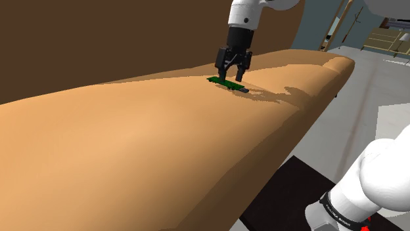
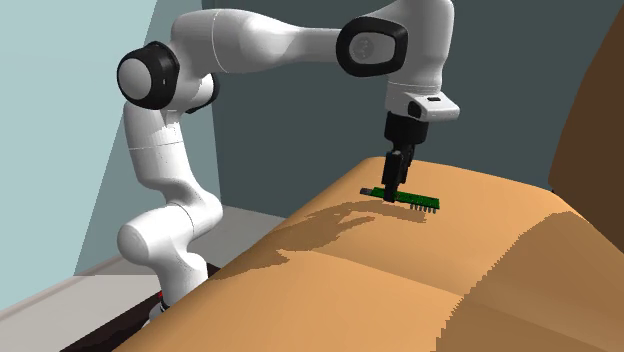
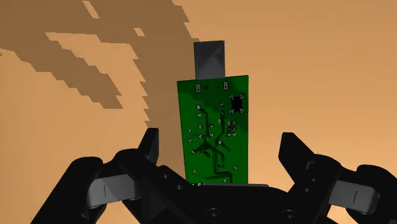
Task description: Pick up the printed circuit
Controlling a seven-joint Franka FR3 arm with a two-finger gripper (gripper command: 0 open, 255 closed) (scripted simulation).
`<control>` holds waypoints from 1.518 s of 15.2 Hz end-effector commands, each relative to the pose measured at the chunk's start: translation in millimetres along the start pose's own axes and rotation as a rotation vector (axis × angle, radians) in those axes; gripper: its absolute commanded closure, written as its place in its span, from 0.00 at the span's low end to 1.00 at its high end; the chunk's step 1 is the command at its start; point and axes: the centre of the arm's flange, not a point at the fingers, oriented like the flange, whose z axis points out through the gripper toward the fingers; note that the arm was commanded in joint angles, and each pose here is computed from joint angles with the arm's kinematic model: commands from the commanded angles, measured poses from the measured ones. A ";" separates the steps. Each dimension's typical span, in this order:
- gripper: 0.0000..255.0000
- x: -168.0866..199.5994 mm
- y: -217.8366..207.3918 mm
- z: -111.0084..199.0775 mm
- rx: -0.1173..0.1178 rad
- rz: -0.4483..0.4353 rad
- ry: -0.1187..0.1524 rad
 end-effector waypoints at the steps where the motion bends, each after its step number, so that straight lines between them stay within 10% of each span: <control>1: 0.00 1.9 1.6 9.8 0.000 0.000 0.000; 3: 0.00 2.2 2.0 12.8 0.000 0.000 0.000; 4: 1.00 1.6 3.0 12.4 0.000 0.000 0.000; 23: 1.00 -3.2 -5.1 -39.2 0.000 0.000 0.000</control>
